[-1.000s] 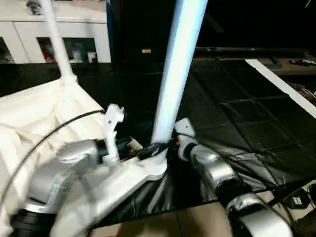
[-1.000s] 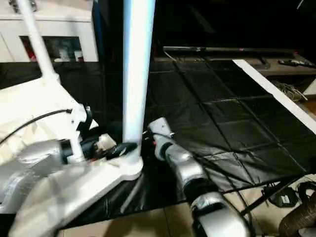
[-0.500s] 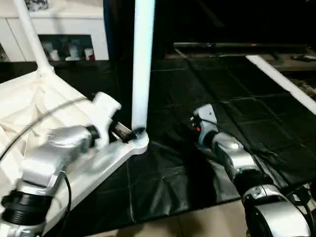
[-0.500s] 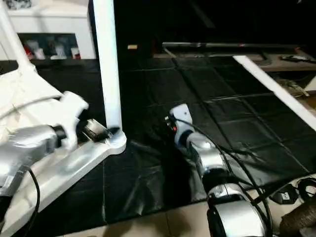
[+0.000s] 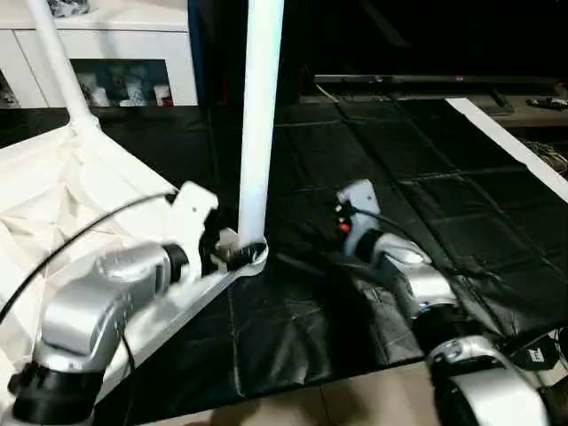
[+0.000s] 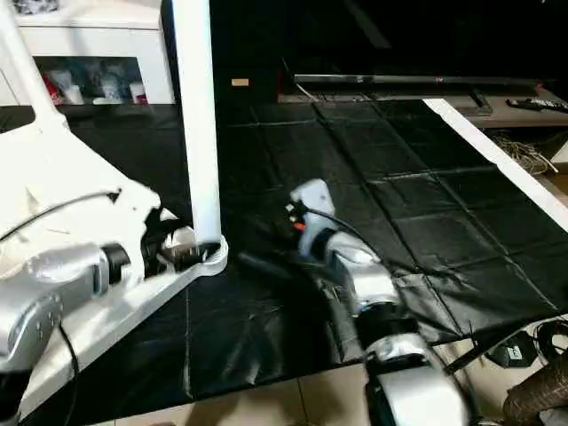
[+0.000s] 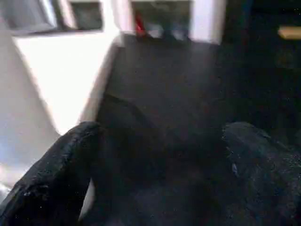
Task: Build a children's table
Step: Rotate table base
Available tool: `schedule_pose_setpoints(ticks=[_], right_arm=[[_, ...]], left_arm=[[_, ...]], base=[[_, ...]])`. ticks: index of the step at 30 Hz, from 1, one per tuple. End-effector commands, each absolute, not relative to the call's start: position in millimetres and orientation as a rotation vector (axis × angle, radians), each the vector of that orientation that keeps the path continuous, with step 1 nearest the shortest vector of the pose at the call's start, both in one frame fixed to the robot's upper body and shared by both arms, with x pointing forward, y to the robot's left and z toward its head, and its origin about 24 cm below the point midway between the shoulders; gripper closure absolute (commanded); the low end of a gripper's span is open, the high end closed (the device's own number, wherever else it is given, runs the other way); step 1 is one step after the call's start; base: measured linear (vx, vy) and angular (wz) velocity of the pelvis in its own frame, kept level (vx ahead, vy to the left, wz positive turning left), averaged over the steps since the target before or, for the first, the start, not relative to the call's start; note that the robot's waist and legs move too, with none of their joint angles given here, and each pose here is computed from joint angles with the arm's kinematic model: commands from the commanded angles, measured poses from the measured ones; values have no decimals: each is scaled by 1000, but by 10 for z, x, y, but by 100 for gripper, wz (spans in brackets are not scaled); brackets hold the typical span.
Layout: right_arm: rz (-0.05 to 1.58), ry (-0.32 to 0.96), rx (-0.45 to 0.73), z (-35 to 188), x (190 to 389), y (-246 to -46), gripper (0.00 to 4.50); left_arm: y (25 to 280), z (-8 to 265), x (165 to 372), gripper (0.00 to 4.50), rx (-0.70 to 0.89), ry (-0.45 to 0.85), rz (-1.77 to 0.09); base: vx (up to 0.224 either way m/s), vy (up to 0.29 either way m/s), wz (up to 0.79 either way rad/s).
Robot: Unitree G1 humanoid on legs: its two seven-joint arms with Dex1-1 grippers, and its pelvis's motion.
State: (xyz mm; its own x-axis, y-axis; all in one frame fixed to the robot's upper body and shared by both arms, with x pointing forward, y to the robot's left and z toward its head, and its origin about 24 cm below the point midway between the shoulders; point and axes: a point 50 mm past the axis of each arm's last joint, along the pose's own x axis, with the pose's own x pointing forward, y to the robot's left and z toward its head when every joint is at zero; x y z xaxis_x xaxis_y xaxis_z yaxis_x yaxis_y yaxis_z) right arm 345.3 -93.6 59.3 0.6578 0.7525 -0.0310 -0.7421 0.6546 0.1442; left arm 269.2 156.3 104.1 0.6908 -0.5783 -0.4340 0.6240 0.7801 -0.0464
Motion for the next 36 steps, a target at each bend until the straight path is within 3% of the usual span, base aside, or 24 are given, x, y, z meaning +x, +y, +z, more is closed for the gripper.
schedule_pose_setpoints(ticks=[1, 11, 19, 23, 28, 31, 36], right_arm=[[845, 49, 125, 731, 3514, -997, 0], [822, 42, 99, 876, 3647, -949, 0], [835, 42, 106, 1001, 3755, -832, 0], [917, 37, 116, 1036, 3738, -727, 0], [1087, 34, 211, 1067, 3650, -572, 0], [1018, 78, 147, 1001, 3692, -537, 0], [990, 70, 166, 1034, 3723, -546, 0]], left_arm=[[1553, 1065, 2639, 3, 192, 465, -696], [1539, 1149, 2443, 3, 459, 611, -792], [1602, 1289, 2333, 3, 499, 658, -818], [1677, 1325, 2287, 3, 525, 703, -809], [1728, 1315, 2217, 3, 546, 761, -813], [1762, 1279, 2188, 3, 569, 799, -812], [1879, 1153, 2248, 3, 647, 846, -716]], base=[[0, 0, 0], [0, 0, 0], [0, 0, 0], [0, 0, 0], [0, 0, 0], [0, 0, 0], [0, 0, 0]])
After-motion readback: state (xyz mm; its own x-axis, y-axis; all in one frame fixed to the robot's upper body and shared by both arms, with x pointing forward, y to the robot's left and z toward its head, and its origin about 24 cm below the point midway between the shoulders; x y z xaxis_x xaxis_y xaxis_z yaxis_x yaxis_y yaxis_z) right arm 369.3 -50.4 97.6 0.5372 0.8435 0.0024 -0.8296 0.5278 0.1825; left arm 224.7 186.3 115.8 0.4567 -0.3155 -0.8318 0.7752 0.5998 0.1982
